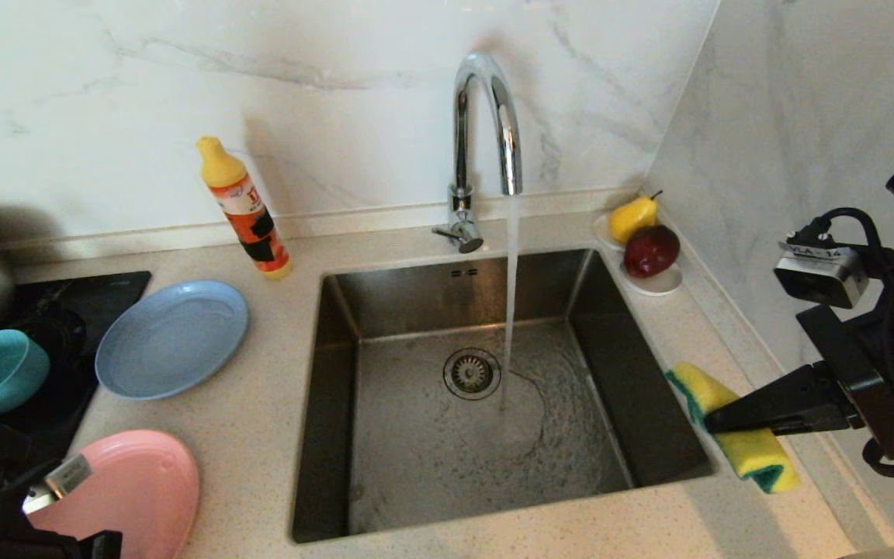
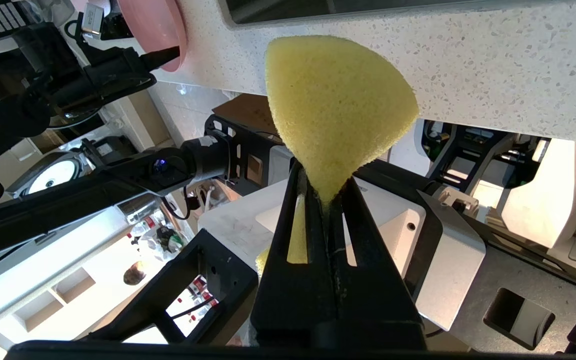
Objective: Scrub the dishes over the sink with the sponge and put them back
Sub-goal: Wash the plate
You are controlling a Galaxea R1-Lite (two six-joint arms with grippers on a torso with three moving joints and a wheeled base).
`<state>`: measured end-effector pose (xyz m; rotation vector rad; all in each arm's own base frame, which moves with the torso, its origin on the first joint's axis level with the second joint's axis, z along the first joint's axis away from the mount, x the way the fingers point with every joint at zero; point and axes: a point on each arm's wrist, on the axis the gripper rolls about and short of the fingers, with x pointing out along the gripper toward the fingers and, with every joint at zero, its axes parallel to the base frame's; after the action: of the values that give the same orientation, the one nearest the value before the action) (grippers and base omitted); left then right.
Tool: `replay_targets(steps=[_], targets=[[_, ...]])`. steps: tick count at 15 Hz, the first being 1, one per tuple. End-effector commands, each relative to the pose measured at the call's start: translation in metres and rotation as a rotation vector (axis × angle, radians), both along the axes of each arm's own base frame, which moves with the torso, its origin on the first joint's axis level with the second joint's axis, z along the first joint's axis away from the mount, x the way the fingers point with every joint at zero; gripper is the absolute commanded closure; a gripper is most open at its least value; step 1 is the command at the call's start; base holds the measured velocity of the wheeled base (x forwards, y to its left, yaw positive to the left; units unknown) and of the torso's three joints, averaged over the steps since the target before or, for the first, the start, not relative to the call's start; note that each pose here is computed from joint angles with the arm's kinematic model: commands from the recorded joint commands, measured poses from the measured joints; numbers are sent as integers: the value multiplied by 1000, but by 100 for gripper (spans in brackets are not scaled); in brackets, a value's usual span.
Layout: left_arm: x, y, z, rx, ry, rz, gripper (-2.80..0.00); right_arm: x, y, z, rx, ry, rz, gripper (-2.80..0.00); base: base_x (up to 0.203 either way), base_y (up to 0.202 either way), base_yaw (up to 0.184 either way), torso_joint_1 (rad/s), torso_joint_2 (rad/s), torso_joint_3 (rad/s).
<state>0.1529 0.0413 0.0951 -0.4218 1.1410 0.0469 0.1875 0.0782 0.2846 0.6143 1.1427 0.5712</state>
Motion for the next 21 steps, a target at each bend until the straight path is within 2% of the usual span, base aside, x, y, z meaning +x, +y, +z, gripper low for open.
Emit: replay_targets(steps=[1,3,5,6,8,10,14,17,21], targets=[[0,0,3,2,-14,0,0,-1,0,-1,2,8,1,0,0,0,0,0,0,0],[-1,0,12,-1,-76,29,0,-2,0,0,3,7,2,0,0,0,0,0,0,0],[-2,0,27,-26,-190,96,0,-3,-1,2,5,-1,1,0,0,0,0,0,0,0],[-1,1,33,-3,-232,126,0,-3,-1,3,7,-7,1,0,0,0,0,0,0,0],[5,8,42,122,-242,211,0,-4,-1,5,10,-16,1,0,0,0,0,0,0,0],[15,24,45,155,-220,284,0,-4,-1,4,7,-13,1,0,0,0,0,0,0,0],[26,66,57,149,-140,445,0,-3,-1,4,7,-13,-2,0,0,0,0,0,0,0],[24,82,67,131,-155,506,0,0,-1,3,5,-7,-2,0,0,0,0,0,0,0],[25,101,48,94,-78,558,0,1,0,-1,0,8,-2,0,0,0,0,0,0,0]])
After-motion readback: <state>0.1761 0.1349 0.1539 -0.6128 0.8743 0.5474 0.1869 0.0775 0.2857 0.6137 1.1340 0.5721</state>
